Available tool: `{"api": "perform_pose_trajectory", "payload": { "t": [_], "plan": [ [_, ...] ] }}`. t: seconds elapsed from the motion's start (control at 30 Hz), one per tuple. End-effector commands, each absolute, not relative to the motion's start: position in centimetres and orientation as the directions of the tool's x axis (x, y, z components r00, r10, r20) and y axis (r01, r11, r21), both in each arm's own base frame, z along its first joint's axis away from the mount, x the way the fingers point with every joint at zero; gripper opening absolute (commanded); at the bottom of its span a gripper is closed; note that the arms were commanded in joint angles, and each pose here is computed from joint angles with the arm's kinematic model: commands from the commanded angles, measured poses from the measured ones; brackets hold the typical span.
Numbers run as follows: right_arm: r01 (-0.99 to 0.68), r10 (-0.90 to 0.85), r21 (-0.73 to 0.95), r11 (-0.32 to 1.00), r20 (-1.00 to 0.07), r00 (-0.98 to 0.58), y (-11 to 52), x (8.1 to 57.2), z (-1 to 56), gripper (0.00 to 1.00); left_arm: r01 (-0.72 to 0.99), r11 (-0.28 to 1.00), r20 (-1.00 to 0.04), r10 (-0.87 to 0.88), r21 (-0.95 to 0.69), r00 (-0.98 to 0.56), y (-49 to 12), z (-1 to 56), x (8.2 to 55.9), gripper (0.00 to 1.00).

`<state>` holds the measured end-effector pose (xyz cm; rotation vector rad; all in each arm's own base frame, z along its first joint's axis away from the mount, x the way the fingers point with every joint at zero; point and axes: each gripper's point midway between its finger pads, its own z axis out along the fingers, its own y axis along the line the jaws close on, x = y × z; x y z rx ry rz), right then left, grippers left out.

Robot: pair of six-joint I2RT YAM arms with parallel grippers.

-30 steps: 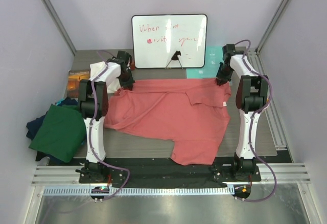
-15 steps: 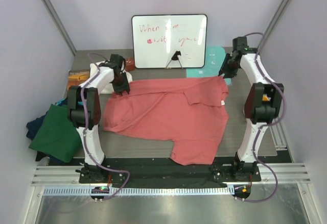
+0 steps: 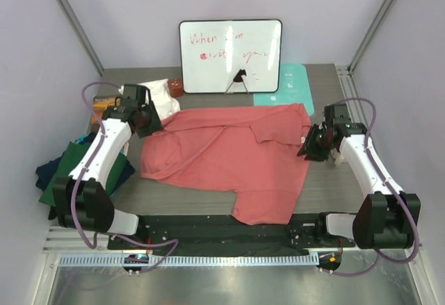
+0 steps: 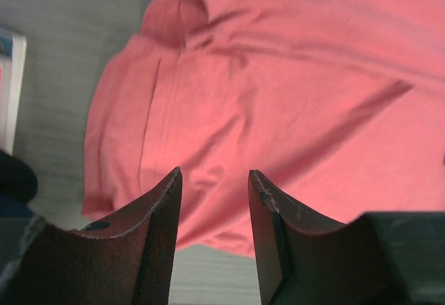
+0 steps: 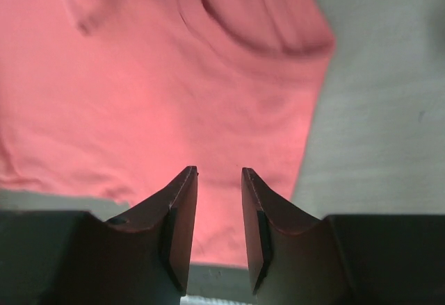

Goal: Fold and stack the t-shirts

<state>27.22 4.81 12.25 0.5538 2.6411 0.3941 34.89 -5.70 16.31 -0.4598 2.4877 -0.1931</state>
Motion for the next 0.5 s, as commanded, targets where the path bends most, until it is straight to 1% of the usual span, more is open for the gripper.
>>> {"api": "perform_pose_trajectory", "payload": {
  "t": [0.0, 0.13, 0.17, 0.2, 0.27, 0.37, 0.4, 0.47],
  "plan": [
    [0.336, 0.458, 0.4, 0.852, -0.262, -0.849, 6.3, 22.3, 11.4, 0.38, -0.325, 0.912, -0.497, -0.41, -0.253, -0.765, -5.4, 15.6, 31.1, 0.44],
    [0.336, 0.466, 0.429, 0.838, -0.246, -0.85, 7.4, 19.4, 12.2, 0.38, -0.316, 0.911, -0.514, -0.41, -0.264, -0.753, -5.1, 16.6, 29.0, 0.45],
    [0.345, 0.481, 0.451, 0.823, -0.232, -0.845, 7.9, 19.0, 12.5, 0.38, -0.314, 0.91, -0.514, -0.412, -0.269, -0.752, -5.2, 16.7, 28.9, 0.45],
    [0.339, 0.488, 0.464, 0.818, -0.248, -0.837, 8.0, 18.4, 12.9, 0.38, -0.314, 0.91, -0.509, -0.413, -0.272, -0.755, -5.3, 16.7, 28.8, 0.45],
    [0.359, 0.504, 0.472, 0.805, -0.225, -0.834, 8.2, 17.1, 12.9, 0.38, -0.315, 0.905, -0.498, -0.422, -0.286, -0.758, -5.6, 16.7, 28.8, 0.45],
    [0.391, 0.514, 0.458, 0.798, -0.18, -0.839, 8.3, 14.9, 12.2, 0.38, -0.319, 0.896, -0.499, -0.438, -0.309, -0.748, -6.0, 16.7, 29.3, 0.45],
    [0.393, 0.504, 0.437, 0.809, -0.171, -0.847, 8.1, 14.3, 11.8, 0.38, -0.301, 0.892, -0.48, -0.438, -0.336, -0.76, -6.7, 16.5, 29.1, 0.45],
    [0.385, 0.484, 0.43, 0.816, -0.146, -0.863, 8.3, 13.1, 11.7, 0.38, -0.29, 0.89, -0.481, -0.438, -0.353, -0.759, -7.1, 16.6, 29.4, 0.45]
  ]
}}
